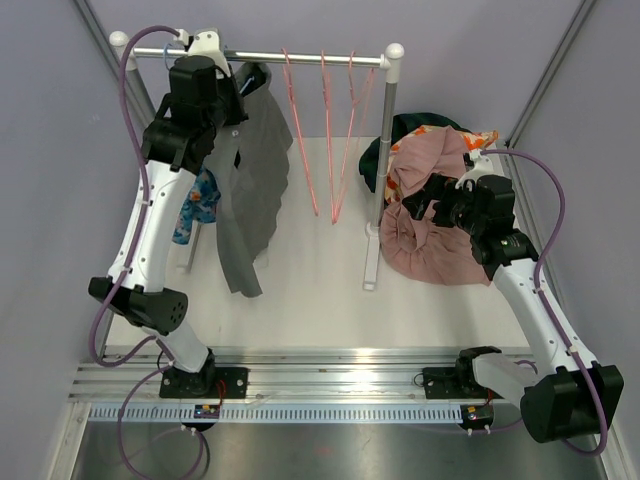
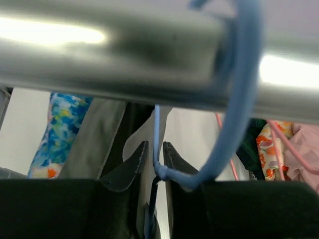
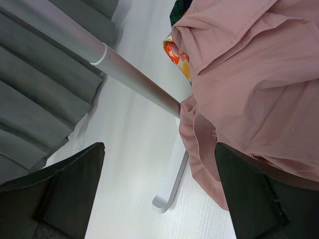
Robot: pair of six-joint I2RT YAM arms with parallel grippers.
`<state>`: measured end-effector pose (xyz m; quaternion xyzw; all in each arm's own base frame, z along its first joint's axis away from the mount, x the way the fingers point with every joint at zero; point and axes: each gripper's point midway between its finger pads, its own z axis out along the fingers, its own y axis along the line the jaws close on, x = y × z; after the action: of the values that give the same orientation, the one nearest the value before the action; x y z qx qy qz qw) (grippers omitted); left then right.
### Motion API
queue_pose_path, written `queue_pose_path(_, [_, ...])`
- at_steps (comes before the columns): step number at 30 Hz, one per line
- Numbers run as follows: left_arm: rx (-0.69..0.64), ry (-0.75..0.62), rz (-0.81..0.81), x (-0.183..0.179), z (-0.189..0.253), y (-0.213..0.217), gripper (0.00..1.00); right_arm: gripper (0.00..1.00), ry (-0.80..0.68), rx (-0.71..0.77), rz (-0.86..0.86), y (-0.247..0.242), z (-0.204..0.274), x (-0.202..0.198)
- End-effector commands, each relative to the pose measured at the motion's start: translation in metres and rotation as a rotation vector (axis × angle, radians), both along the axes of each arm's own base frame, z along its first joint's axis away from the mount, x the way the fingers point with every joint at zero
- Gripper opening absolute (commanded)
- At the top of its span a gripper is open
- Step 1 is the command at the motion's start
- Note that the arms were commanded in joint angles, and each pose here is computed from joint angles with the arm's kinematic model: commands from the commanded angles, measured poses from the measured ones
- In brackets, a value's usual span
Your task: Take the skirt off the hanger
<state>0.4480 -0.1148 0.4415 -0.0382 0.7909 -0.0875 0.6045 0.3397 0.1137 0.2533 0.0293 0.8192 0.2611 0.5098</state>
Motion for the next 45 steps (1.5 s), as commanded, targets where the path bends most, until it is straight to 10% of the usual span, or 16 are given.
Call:
queue_pose_path(1, [-0.017,-0.007,-0.013,0.012,-0.004,-0.004,0.19,0.99,-0.025,-0.022,-0.006,-0.002,0.005,0.000])
queue_pose_path(6, [-0.026,-0.020,-0.007,0.016,-0.002,-0.003,0.00,0.99,-0.025,-0.020,-0.007,-0.001,0.005,0.000])
queue_pose_path(19, [-0.108,-0.195,-0.038,-0.034,0.091,0.005,0.00,0.99,-0.195,0.031,0.196,0.037,0.077,-0.015])
queue_pose_path(29, [-0.165,-0.180,-0.069,-0.059,0.093,0.002,0.00,0.99,-0.462,0.074,0.474,0.175,0.214,-0.086])
queue_pose_path(45, [-0.175,-0.161,-0.111,-0.086,0.086,0.000,0.00,0.99,-0.348,-0.007,0.645,0.386,0.175,-0.102])
